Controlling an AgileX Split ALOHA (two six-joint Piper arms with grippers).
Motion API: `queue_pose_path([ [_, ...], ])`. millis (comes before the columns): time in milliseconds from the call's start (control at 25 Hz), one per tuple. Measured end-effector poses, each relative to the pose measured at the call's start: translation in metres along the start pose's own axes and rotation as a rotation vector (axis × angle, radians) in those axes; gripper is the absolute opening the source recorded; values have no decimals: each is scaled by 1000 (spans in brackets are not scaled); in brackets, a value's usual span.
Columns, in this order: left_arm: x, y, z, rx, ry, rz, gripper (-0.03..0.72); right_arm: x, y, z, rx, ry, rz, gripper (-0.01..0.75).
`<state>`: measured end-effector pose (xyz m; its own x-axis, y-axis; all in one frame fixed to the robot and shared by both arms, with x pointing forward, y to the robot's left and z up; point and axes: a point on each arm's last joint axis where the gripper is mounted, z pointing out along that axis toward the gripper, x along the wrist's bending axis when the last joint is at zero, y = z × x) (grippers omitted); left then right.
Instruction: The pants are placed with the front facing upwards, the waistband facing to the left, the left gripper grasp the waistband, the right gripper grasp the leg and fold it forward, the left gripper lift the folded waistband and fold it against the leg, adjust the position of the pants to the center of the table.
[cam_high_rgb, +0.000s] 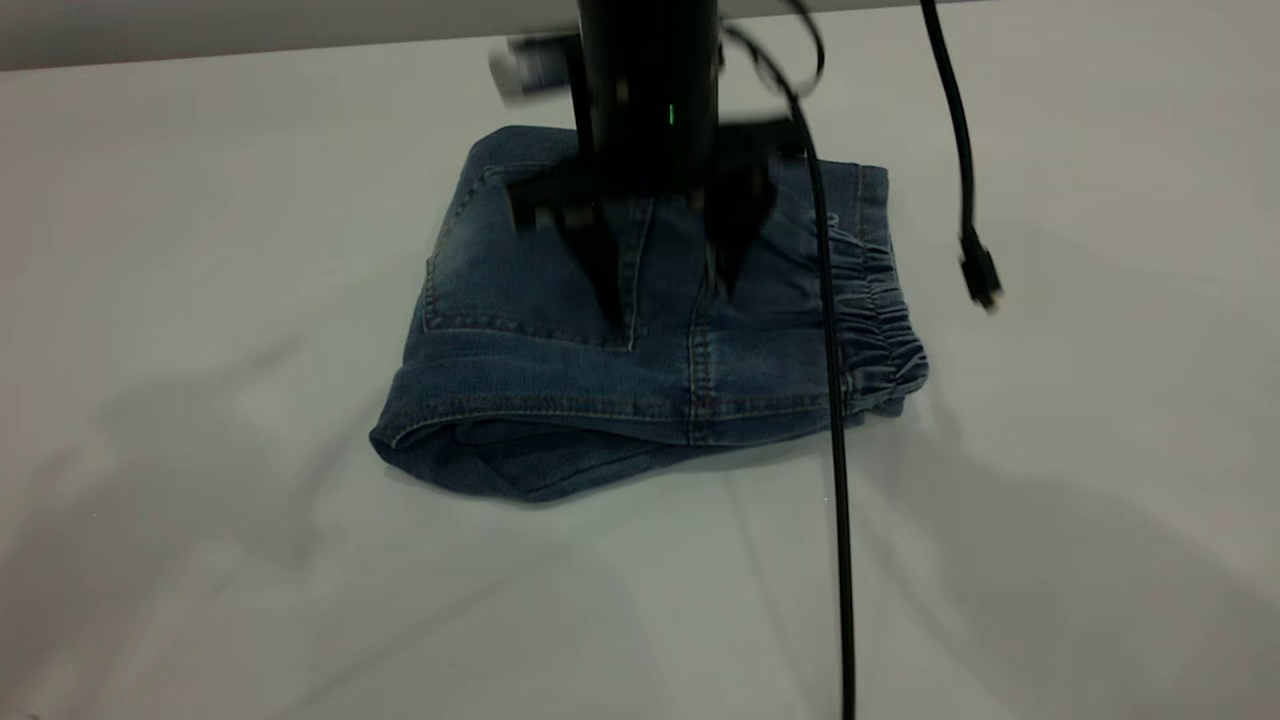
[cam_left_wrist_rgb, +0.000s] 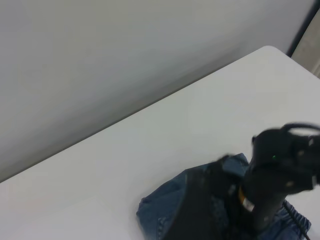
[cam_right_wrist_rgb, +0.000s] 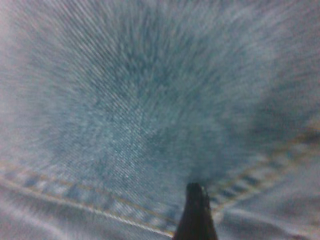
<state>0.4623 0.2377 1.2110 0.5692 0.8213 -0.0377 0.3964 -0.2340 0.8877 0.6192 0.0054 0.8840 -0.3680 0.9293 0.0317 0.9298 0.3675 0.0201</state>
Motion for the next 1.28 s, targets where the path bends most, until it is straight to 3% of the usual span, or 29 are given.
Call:
queue_pose_path([
  [320, -9, 3, -18, -46, -2, 23, 549, -6, -6, -123, -230, -27, -143, 452],
  [600, -26, -4, -39, 3, -59, 10, 549, -11, -36, -228, -454, 0, -288, 445],
  [960, -54, -41, -71, 158, -128, -130, 549, -16, -115, -344, -703, 210, -333, 444],
  [1280, -82, -95, -114, 110, -44, -170, 512, -32, -201, -370, -742, 287, -406, 421],
])
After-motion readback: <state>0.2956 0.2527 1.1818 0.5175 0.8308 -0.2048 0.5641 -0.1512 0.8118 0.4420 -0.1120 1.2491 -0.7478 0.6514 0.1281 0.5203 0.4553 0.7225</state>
